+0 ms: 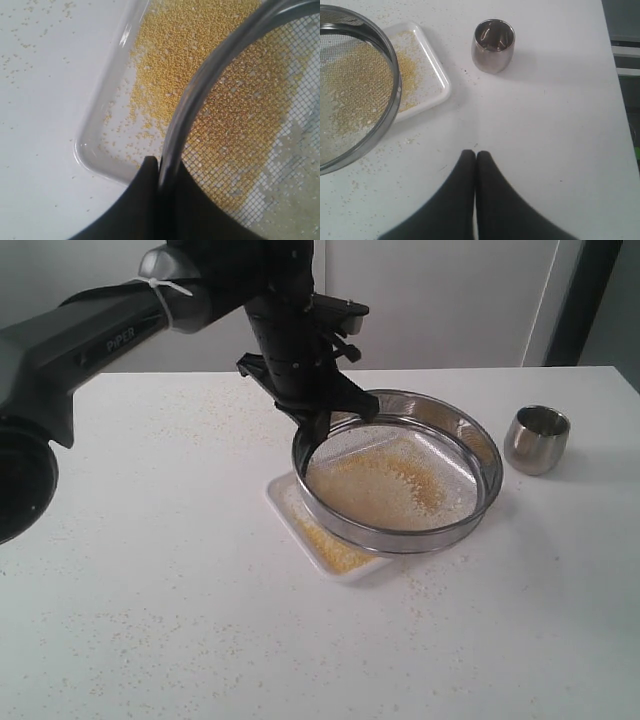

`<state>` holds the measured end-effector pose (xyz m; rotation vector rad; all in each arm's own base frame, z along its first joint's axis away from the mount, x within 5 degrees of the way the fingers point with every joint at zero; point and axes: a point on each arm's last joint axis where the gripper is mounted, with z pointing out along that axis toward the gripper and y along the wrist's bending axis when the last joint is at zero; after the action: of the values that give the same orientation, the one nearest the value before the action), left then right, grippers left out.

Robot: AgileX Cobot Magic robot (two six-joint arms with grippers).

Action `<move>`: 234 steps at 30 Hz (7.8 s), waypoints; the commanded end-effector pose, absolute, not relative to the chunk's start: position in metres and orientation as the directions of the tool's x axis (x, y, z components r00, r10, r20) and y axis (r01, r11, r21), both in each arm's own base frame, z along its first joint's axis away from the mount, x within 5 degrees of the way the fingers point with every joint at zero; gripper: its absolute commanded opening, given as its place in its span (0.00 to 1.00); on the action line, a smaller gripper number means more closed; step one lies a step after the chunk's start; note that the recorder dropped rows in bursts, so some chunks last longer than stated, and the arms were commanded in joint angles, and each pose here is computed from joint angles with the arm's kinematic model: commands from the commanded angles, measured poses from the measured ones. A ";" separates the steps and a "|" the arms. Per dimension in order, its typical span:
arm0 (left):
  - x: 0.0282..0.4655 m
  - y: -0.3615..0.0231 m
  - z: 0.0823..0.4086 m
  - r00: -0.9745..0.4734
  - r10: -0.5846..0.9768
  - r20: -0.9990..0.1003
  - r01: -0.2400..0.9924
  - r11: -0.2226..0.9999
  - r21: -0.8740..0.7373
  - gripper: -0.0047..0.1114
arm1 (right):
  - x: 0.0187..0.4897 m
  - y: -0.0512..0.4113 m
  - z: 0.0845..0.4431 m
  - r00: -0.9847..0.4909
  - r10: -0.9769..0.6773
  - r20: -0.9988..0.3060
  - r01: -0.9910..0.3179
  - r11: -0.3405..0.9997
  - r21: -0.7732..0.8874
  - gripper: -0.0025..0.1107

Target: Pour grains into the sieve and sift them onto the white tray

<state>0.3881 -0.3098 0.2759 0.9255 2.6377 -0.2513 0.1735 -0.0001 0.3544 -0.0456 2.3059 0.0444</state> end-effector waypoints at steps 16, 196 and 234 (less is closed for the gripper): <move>0.338 -0.264 0.289 -0.761 0.552 -0.342 0.607 0.792 -0.072 0.04 | 0.173 -0.002 0.355 -0.661 -0.012 -0.750 -0.035 0.999 0.015 0.02; 0.262 -0.048 0.282 -0.922 0.140 -0.360 0.182 0.980 -0.085 0.04 | 0.173 -0.002 0.355 -0.661 -0.012 -0.750 -0.035 0.999 0.015 0.02; 0.253 -0.046 0.294 -0.901 0.179 -0.396 0.222 0.973 -0.065 0.04 | 0.173 -0.002 0.355 -0.662 0.004 -0.750 -0.024 0.999 0.026 0.02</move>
<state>0.2548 -0.0472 0.2909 0.2907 2.7296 -0.1506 0.1735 -0.0001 0.3544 -0.0269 2.3063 0.0527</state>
